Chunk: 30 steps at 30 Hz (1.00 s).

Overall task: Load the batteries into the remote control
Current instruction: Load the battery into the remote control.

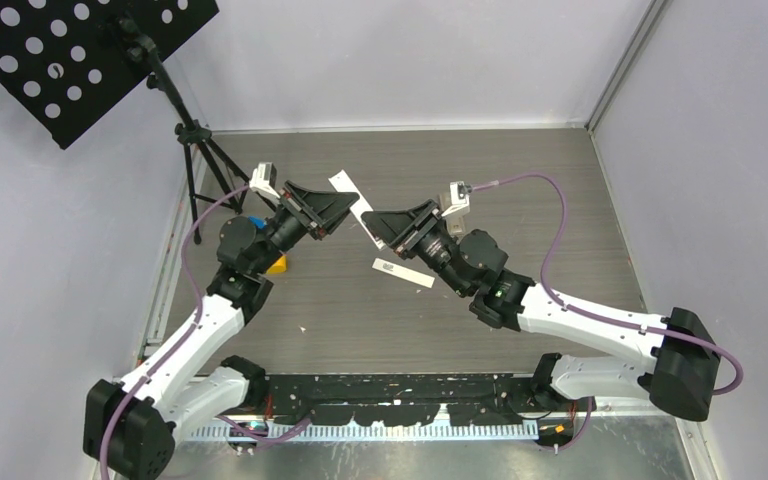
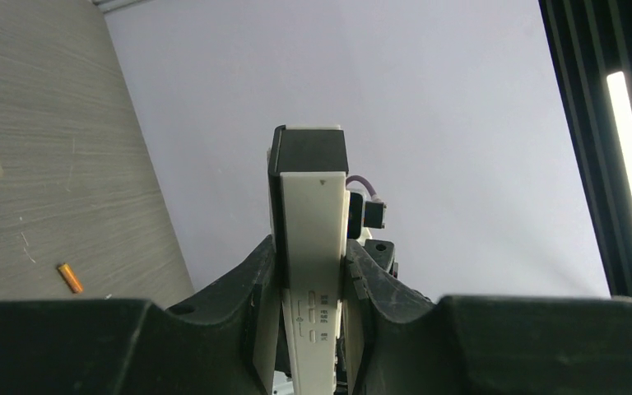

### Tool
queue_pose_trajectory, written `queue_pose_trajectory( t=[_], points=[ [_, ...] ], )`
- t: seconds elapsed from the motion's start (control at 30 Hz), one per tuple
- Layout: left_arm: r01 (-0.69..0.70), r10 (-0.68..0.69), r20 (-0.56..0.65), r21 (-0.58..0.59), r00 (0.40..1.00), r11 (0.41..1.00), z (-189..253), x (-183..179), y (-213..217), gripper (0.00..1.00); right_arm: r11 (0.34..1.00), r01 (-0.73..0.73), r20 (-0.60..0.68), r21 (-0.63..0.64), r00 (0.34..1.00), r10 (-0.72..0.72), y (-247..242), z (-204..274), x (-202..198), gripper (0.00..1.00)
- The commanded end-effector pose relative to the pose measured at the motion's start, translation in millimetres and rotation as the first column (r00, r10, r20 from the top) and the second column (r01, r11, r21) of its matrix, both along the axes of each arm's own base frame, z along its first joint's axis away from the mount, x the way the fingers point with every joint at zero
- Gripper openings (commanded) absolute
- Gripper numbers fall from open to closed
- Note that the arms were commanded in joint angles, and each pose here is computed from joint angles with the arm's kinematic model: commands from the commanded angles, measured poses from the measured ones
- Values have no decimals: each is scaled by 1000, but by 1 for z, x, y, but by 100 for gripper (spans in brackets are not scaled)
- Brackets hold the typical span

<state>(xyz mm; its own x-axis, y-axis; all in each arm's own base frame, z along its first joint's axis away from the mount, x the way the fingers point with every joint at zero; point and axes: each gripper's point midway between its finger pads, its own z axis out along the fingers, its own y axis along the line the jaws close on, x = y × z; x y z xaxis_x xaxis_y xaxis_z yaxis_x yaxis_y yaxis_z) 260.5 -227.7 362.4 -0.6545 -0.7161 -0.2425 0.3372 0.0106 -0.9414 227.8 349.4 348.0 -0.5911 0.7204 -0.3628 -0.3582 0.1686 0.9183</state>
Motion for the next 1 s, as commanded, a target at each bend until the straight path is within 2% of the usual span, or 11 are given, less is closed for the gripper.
queue_pose_trajectory(
  t=[0.0, 0.1, 0.17, 0.2, 0.27, 0.33, 0.43, 0.63, 0.83, 0.97],
  points=[
    [4, 2, 58, -103, 998, 995, 29, 0, 4, 0, 997, -6, 122, -73, 992, 15, -1, -3, -7, 30],
    [19, -14, 39, -120, 999, 993, 26, 2, 2, 0, 995, 2, 131, -97, 991, 10, -2, -7, -7, 29],
    [17, -13, 30, -110, 999, 994, 21, 3, 1, 0, 995, 13, 121, -97, 993, -1, -4, -8, -5, 33],
    [15, -12, 29, -106, 1000, 994, 19, 4, 1, 0, 995, 13, 109, -95, 994, -3, -5, -9, -4, 39],
    [12, -10, 29, -97, 1000, 995, 13, 4, 1, 0, 997, 4, 88, -79, 996, 3, -6, -8, -1, 57],
    [12, -8, 48, -84, 999, 996, 9, 3, 1, 0, 999, -5, 64, -48, 998, 8, -9, -6, 3, 71],
    [16, -14, 78, -33, 997, 999, -2, 0, -1, 0, 999, -48, 58, -5, 997, 48, -12, -2, 5, 77],
    [38, -50, 145, 88, 988, 995, -22, -10, -6, 0, 991, -130, 93, -3, 987, 130, -17, 1, -3, 79],
    [58, -91, 213, 157, 973, 986, -24, -23, -7, 0, 966, -189, 92, -175, 974, 207, -21, -25, -15, 73],
    [65, -115, 233, 214, 966, 975, -30, -31, -7, 0, 951, -119, 27, -284, 991, 132, -40, -45, -6, 68]
  ],
)
